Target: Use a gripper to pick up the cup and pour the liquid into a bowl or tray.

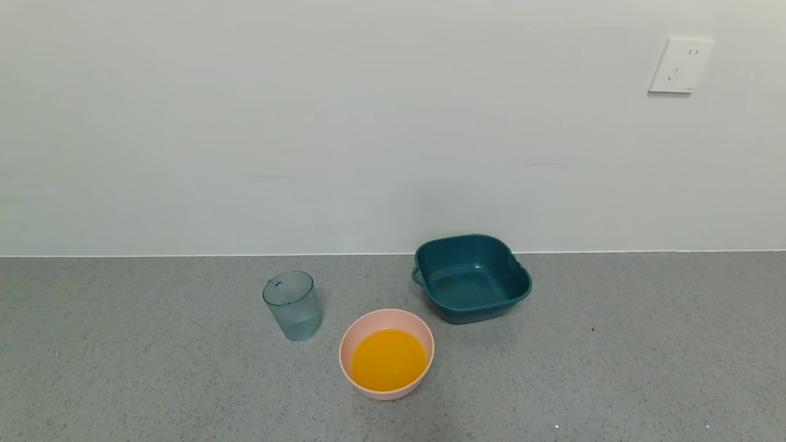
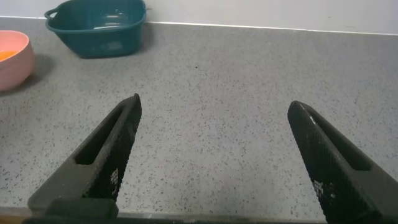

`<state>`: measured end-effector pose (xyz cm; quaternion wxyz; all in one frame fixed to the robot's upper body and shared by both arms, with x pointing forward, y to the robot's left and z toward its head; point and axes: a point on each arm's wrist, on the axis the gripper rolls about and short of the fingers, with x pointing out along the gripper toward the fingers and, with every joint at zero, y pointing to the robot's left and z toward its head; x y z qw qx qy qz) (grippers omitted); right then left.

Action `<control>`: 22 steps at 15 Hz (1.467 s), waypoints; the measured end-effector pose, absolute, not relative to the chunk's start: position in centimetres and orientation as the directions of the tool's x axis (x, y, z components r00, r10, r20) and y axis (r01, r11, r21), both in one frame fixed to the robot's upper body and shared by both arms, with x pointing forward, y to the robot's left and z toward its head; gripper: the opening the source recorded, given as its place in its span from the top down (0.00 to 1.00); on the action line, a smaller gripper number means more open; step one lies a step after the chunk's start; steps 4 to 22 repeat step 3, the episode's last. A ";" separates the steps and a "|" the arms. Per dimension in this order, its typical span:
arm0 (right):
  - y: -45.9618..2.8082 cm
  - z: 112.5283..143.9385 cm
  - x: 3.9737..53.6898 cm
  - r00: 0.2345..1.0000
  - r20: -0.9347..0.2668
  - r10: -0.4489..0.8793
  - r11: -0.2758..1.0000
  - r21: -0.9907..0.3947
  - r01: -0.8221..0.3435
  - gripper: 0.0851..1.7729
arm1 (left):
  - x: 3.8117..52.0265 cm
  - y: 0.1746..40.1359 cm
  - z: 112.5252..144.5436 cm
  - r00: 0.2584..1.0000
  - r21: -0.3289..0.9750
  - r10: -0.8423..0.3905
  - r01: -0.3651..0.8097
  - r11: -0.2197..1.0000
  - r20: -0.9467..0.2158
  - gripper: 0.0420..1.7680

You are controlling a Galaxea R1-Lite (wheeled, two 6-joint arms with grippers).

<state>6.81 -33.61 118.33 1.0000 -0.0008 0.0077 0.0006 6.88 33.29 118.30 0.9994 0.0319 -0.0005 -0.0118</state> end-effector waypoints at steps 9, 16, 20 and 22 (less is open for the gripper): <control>-33.6 118.3 6.8 1.000 -0.016 0.002 1.000 -0.002 -0.002 0.04 | 6.9 33.3 118.3 1.000 0.061 -0.022 0.022 0.998 -0.001 0.03; -33.6 118.3 6.8 1.000 -0.016 0.002 1.000 -0.002 -0.002 0.04 | 6.9 33.3 118.3 1.000 0.061 -0.022 0.022 0.998 -0.001 0.03; -33.6 118.3 6.8 1.000 -0.016 0.002 1.000 -0.002 -0.002 0.04 | 6.9 33.3 118.3 1.000 0.061 -0.022 0.022 0.998 -0.001 0.03; -33.6 118.3 6.8 1.000 -0.016 0.002 1.000 -0.002 -0.002 0.04 | 6.9 33.3 118.3 1.000 0.061 -0.022 0.022 0.998 -0.001 0.03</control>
